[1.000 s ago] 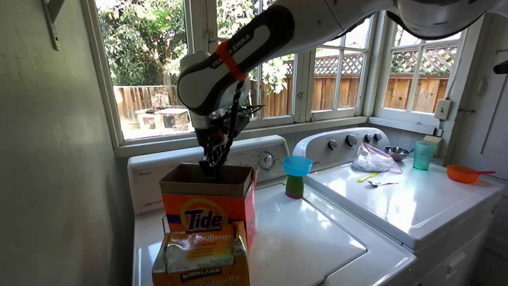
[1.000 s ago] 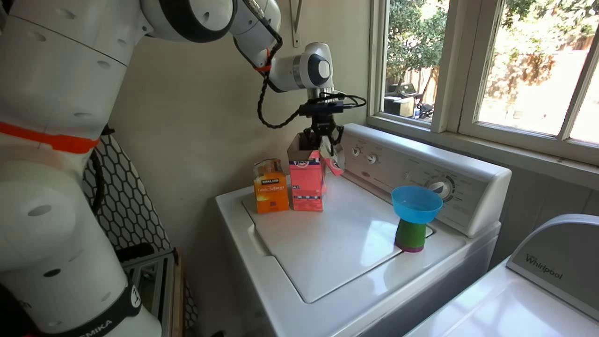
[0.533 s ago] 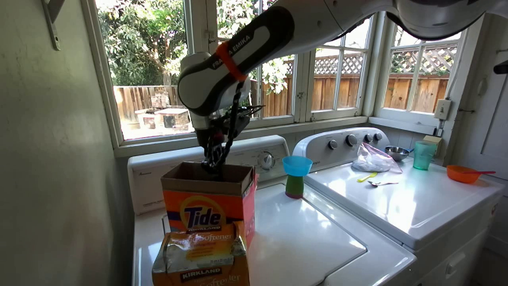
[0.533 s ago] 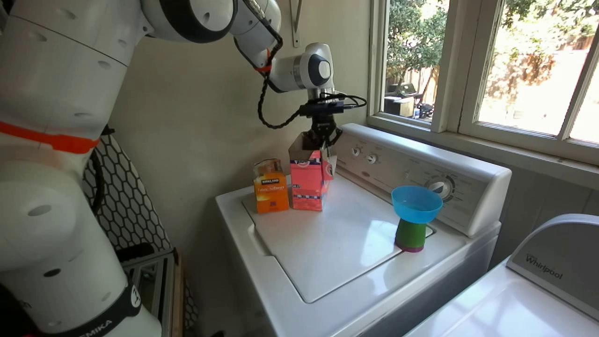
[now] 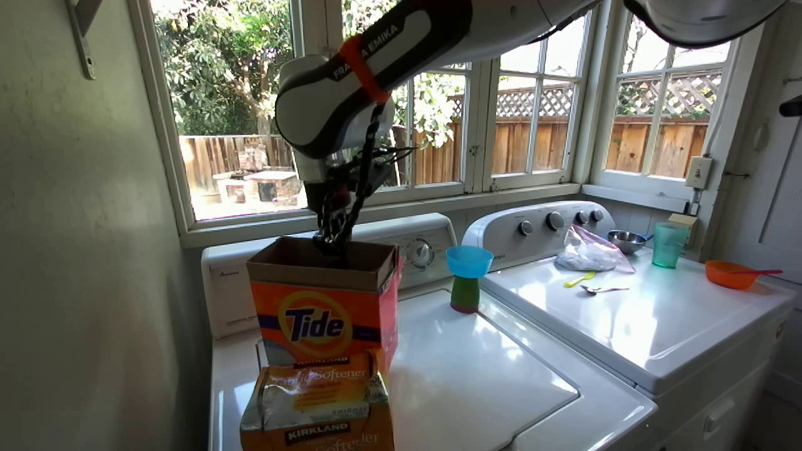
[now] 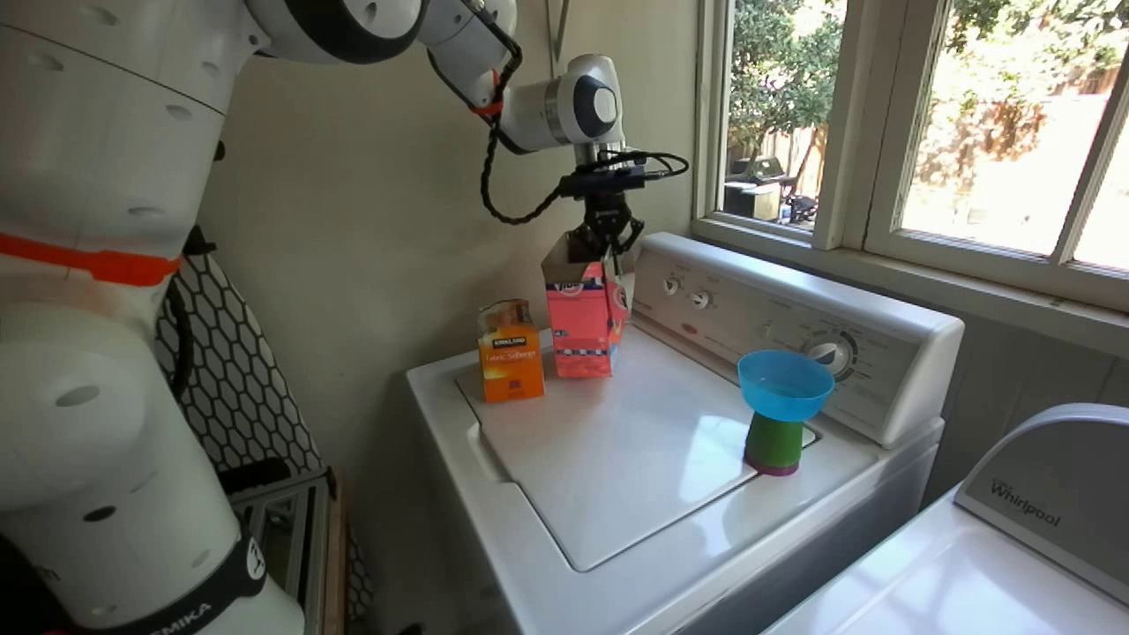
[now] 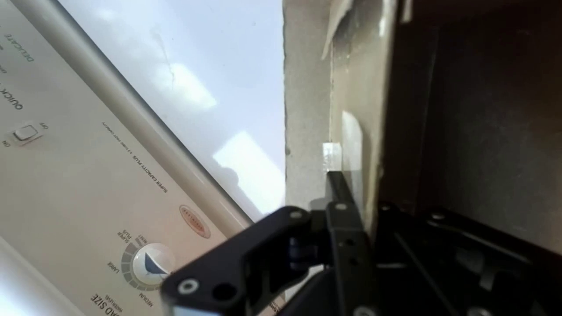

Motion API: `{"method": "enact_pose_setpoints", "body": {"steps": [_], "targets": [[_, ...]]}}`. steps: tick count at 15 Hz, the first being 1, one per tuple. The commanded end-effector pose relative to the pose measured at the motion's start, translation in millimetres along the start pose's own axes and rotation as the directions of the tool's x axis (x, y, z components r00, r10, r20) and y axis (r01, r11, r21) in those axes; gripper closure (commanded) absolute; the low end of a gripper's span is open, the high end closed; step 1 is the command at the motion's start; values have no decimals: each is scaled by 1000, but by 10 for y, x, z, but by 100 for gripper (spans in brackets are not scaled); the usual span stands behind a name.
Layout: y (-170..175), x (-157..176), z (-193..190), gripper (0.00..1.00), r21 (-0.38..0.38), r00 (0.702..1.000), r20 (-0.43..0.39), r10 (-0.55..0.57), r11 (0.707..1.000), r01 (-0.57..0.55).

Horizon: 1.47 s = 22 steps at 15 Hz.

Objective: Open the box then move it to the right

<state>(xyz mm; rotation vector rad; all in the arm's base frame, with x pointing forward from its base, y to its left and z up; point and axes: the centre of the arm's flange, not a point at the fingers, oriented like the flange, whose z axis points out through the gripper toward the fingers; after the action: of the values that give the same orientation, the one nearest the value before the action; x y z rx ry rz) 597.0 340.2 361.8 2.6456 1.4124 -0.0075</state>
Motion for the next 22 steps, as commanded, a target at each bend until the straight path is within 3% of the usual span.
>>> {"method": "enact_pose_setpoints", "body": {"steps": [1, 4, 7, 9, 11, 15, 18, 21, 22], "targets": [[15, -181, -488, 99, -52, 997, 32, -68, 996, 70], [108, -292, -784, 99, -122, 976, 90, -196, 971, 207], [179, -371, -963, 99, -122, 932, 129, -338, 928, 353], [229, -416, -1063, 99, -117, 922, 139, -360, 919, 377], [314, -512, -1157, 99, -124, 941, 145, -306, 938, 324], [633, -900, -1307, 99, -150, 994, 87, -68, 985, 80], [888, -1260, -1400, 99, -167, 994, 60, 96, 982, -85], [1045, -1616, -1471, 99, -186, 966, 26, 256, 951, -247], [1149, -1314, -1455, 99, -183, 985, 51, 166, 971, -155]]}}
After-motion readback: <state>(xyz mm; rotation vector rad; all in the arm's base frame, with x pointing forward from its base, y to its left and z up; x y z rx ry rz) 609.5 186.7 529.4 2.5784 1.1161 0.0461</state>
